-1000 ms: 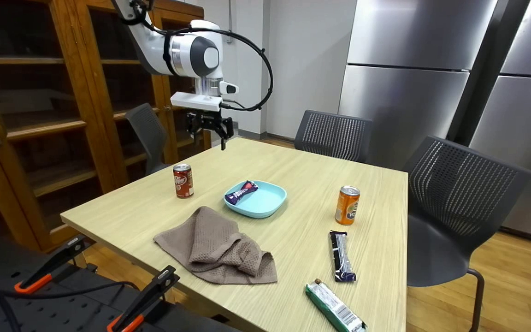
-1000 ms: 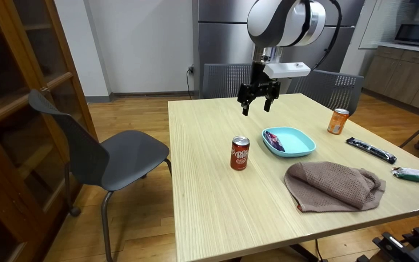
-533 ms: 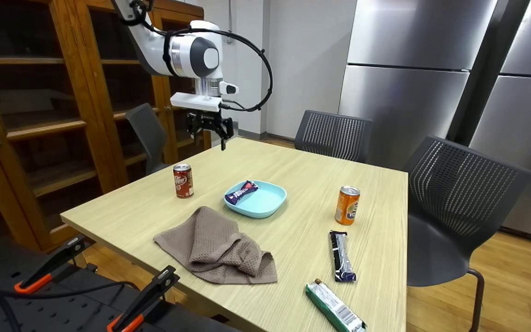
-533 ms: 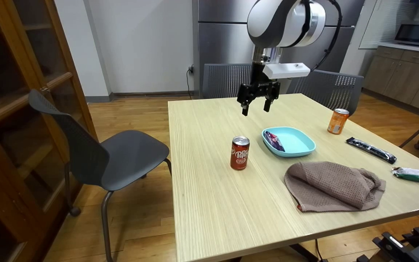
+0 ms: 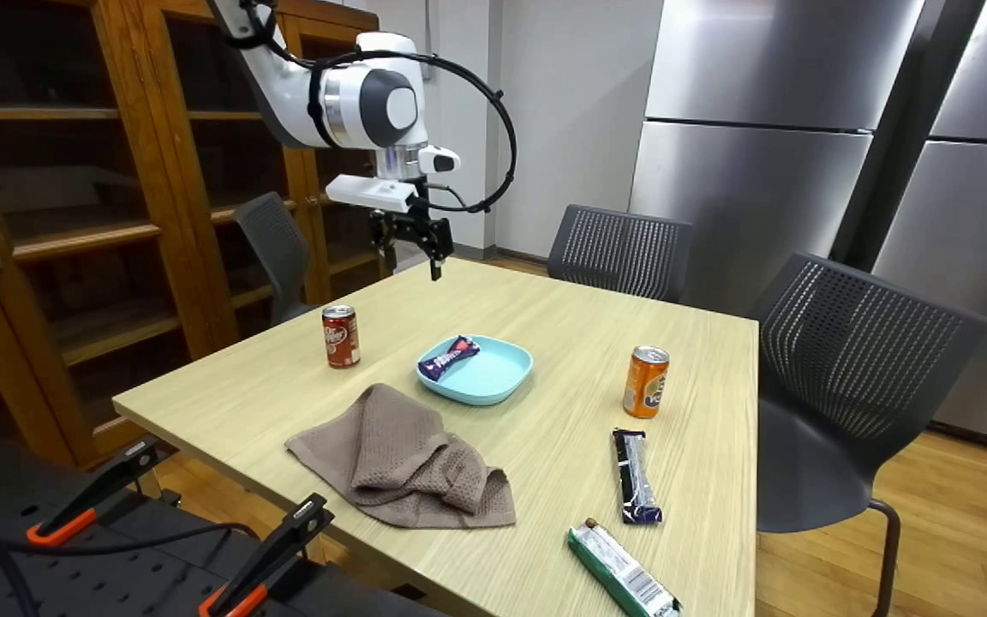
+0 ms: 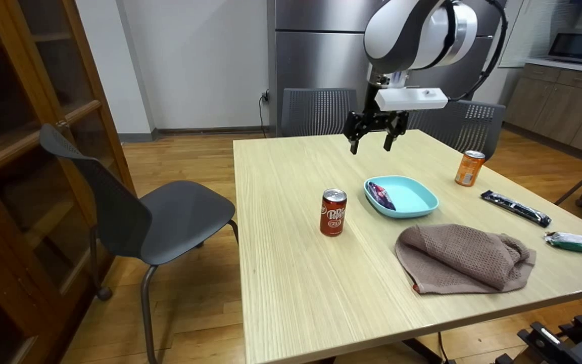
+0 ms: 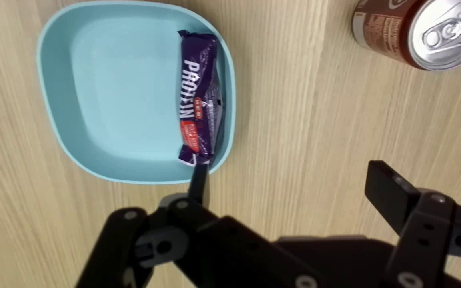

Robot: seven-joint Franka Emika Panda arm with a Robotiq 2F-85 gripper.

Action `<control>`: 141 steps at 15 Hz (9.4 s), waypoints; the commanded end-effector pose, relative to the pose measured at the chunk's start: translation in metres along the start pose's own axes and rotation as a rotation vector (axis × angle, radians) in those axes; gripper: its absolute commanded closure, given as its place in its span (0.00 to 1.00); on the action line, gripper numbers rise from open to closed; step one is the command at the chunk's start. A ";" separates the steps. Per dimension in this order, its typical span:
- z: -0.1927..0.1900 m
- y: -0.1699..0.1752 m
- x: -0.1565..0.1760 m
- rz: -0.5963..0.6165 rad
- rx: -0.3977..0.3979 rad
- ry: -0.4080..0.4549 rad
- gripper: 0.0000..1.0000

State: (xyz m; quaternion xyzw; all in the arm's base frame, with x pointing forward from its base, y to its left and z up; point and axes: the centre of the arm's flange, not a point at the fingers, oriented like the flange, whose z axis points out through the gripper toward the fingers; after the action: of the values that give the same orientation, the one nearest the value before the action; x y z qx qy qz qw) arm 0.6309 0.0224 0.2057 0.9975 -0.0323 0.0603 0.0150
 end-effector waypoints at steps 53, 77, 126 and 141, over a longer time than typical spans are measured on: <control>0.125 0.352 -0.102 -0.159 -0.128 -0.245 0.00; 0.154 0.389 -0.105 -0.250 -0.106 -0.258 0.00; 0.086 0.165 -0.003 -0.384 -0.022 -0.249 0.93; 0.129 0.117 0.033 -0.213 0.101 -0.261 0.93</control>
State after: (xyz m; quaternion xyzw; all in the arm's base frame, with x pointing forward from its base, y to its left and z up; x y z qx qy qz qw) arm 0.6534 -0.1019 0.0882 0.9914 0.1122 -0.0636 -0.0234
